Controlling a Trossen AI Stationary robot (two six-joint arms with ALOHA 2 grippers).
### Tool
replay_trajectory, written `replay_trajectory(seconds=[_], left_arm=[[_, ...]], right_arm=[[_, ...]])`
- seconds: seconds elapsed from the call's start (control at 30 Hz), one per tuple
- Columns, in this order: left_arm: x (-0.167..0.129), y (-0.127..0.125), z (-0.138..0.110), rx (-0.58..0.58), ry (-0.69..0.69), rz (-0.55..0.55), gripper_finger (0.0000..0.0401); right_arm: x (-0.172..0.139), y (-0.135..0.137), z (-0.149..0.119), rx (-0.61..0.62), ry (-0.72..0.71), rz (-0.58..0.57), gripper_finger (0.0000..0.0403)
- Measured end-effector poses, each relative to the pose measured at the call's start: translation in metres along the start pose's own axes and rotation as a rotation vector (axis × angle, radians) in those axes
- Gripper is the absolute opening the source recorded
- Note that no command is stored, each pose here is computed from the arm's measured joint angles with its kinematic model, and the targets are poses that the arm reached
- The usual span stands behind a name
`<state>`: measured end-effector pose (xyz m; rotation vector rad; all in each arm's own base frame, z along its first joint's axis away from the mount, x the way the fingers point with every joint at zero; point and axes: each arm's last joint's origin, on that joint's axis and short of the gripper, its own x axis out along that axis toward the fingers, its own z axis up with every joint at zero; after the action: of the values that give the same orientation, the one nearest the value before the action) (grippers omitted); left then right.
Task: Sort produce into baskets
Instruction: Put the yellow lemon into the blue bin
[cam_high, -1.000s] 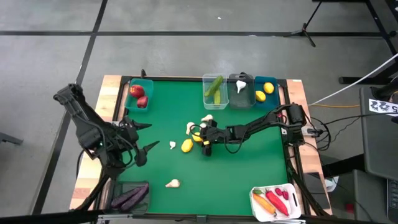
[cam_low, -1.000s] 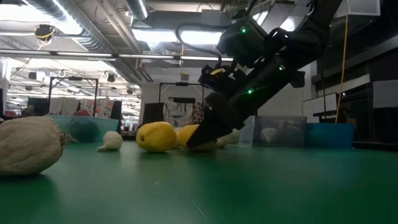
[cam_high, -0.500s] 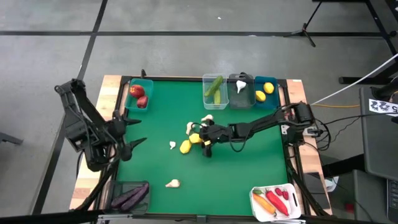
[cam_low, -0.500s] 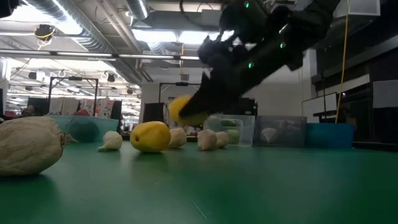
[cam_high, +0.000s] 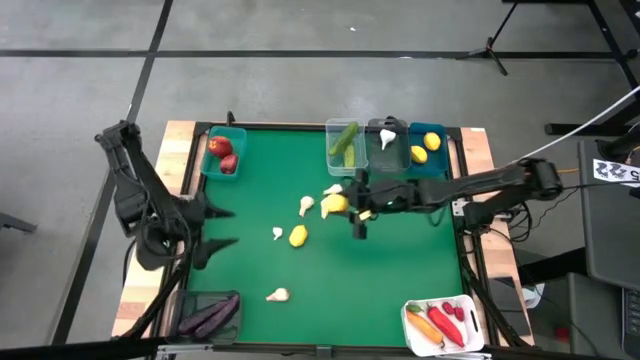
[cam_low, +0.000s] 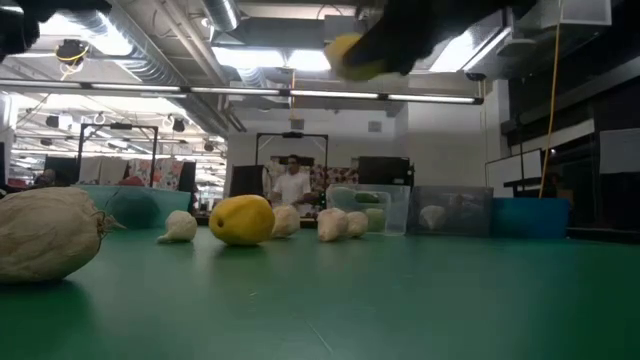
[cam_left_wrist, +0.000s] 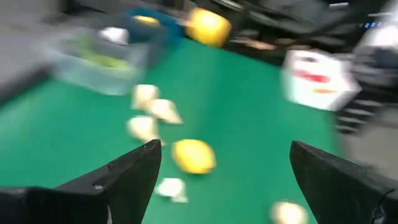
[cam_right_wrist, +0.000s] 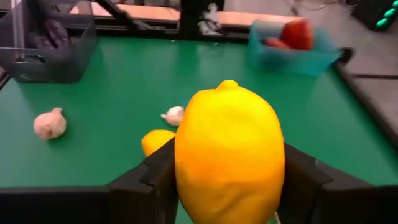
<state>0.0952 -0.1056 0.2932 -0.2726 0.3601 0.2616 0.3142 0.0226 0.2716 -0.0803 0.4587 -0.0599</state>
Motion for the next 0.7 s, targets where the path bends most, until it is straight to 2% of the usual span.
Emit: replay_trajectory(seconds=[0.17,0.27,0.33,0.43,0.53,0.7], left_arm=[[-0.002,-0.022,0.012,-0.042,0.001,-0.331,0.0326],[-0.003,-0.034,0.017,0.049,-0.068,-0.549,0.0306],[-0.001,-0.037,0.019,0.144,-0.134,-0.624,0.0290],[0.006,-0.033,0.021,0.237,-0.181,-0.595,0.0268],[0.013,-0.021,0.022,0.277,-0.144,-0.541,0.0250],[0.017,0.004,0.028,0.227,-0.084,-0.477,0.0241]], right_arm=[[-0.031,-0.007,0.012,-0.007,-0.036,-0.042,0.0195],[-0.046,-0.010,0.013,-0.028,-0.015,-0.073,0.0196],[-0.055,-0.012,0.013,-0.032,0.001,-0.110,0.0196],[-0.068,-0.018,0.012,-0.037,0.019,-0.156,0.0196],[-0.082,-0.025,0.011,-0.024,0.037,-0.181,0.0197],[-0.101,-0.041,0.006,0.006,0.075,-0.232,0.0197]])
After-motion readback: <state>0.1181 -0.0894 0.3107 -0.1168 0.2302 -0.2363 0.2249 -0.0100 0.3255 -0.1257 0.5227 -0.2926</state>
